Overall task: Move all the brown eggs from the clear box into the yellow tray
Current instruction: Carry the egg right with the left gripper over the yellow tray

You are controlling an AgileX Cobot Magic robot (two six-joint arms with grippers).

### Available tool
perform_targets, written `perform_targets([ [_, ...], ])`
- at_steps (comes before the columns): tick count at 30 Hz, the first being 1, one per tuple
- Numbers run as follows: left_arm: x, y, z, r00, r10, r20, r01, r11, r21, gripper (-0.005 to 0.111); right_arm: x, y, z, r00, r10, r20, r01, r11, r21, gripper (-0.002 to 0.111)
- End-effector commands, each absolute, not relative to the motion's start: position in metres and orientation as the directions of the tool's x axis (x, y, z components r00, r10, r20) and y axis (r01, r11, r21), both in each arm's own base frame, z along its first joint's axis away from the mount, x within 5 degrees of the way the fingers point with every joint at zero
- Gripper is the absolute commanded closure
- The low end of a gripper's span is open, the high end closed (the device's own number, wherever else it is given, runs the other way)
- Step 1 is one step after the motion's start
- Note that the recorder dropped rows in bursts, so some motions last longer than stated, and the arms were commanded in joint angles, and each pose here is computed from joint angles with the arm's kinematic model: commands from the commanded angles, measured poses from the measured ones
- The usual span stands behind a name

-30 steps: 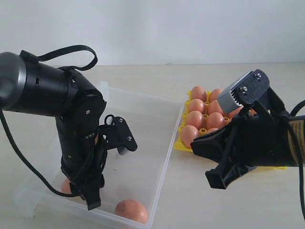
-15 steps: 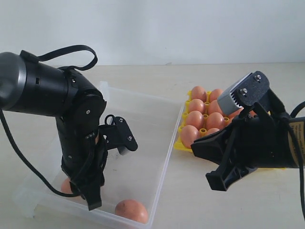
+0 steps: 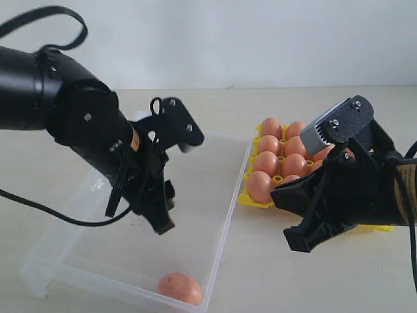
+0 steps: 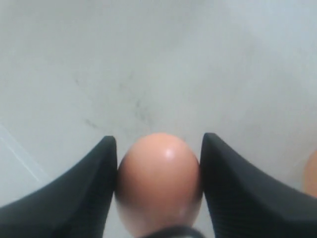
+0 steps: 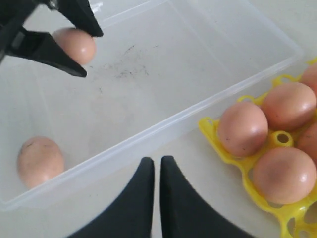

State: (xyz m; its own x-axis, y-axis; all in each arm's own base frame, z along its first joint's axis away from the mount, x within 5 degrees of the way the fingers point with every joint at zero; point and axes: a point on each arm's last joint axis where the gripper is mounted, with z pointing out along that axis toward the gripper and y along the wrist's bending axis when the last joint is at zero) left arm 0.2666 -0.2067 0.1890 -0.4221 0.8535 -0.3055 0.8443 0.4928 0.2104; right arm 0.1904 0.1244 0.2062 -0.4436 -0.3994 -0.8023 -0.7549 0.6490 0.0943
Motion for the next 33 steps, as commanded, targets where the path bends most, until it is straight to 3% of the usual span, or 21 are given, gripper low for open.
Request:
perform_targets([
  [1, 0.266, -0.216, 0.224, -0.366, 0.751, -0.550, 0.816, 0.543, 0.198, 0.103, 0.195, 0.120, 0.208, -0.464, -0.370, -0.805, -0.703, 0.706, 0.081, 0.108],
  [5, 0.265, -0.223, 0.230, -0.329, 0.671, -0.664, 0.812, 0.560, 0.164, 0.103, 0.196, 0.112, 0.216, -0.463, -0.338, -0.819, -0.645, 0.762, 0.050, 0.108],
  [17, 0.257, -0.232, 0.223, -0.255, 0.594, -0.763, 0.848, 0.516, 0.118, 0.103, 0.148, 0.086, 0.281, -0.222, -0.161, -0.962, -0.595, 0.804, 0.003, 0.108],
  [19, 0.254, -0.240, 0.228, -0.202, 0.540, -0.817, 0.883, 0.462, 0.088, 0.103, 0.133, 0.080, 0.289, -0.175, -0.112, -0.978, -0.590, 0.807, 0.013, 0.108],
  [22, 0.247, -0.261, 0.231, -0.070, 0.425, -0.903, 0.964, 0.263, 0.049, 0.103, 0.115, 0.077, 0.297, -0.124, -0.055, -0.991, -0.629, 0.777, 0.036, 0.108],
  [33, 0.293, -0.324, 0.181, -0.072, 0.328, -0.942, 0.997, 0.035, -0.064, 0.103, 0.104, 0.080, 0.295, -0.108, -0.065, -0.992, -0.693, 0.721, 0.028, 0.108],
])
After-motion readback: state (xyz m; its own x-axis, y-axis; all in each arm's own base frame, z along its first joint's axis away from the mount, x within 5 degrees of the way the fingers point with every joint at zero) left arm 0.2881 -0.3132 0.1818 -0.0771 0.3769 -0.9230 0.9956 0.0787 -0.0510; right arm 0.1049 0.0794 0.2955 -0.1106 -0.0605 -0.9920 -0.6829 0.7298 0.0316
